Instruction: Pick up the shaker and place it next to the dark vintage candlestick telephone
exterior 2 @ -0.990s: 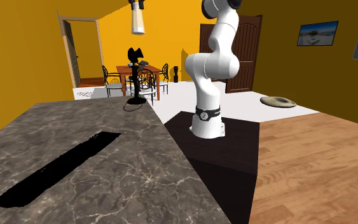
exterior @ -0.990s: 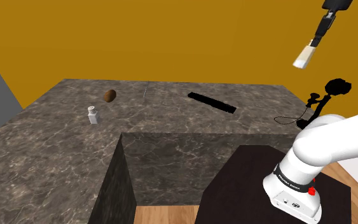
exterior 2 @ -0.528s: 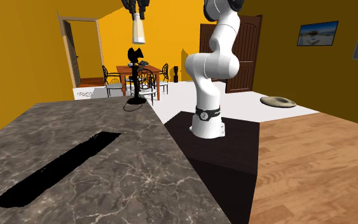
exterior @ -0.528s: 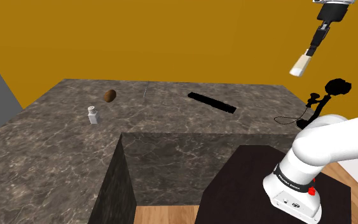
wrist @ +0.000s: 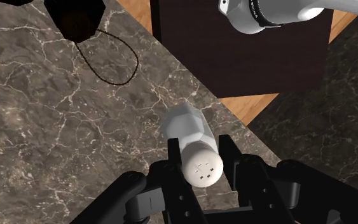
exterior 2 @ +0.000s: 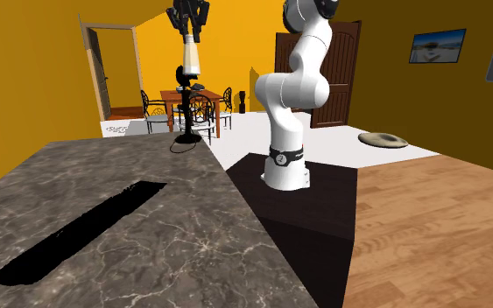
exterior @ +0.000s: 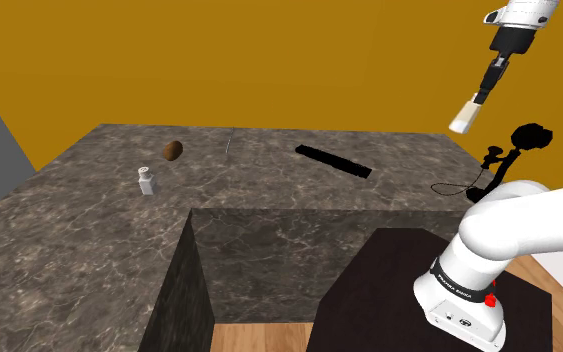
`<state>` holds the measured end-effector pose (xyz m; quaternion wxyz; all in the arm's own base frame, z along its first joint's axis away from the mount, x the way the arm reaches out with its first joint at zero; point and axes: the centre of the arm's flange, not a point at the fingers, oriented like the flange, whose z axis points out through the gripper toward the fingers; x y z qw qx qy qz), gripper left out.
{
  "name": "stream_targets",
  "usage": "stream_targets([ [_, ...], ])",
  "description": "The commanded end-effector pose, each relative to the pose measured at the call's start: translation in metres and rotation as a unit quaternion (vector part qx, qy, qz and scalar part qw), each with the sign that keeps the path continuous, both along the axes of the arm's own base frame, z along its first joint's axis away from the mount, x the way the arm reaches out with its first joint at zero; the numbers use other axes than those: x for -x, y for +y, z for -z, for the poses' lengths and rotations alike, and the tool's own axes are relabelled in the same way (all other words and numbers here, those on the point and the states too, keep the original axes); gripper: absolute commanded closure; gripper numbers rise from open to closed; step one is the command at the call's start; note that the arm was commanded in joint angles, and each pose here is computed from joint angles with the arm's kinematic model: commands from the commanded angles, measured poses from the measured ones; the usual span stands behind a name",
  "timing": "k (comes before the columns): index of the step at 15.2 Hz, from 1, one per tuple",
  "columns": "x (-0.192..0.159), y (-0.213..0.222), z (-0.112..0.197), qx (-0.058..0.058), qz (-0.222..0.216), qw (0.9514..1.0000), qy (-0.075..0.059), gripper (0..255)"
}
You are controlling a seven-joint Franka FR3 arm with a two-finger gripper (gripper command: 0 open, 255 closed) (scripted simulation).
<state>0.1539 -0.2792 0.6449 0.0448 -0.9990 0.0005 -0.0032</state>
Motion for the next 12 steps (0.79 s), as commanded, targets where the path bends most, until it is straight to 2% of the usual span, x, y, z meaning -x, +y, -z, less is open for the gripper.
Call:
stream_targets([
  [1, -0.001, 0.002, 0.011, 0.000, 0.000, 1.0000, 0.000, 255],
  [12, -0.001, 0.002, 0.069, 0.000, 0.000, 1.0000, 0.000, 255],
])
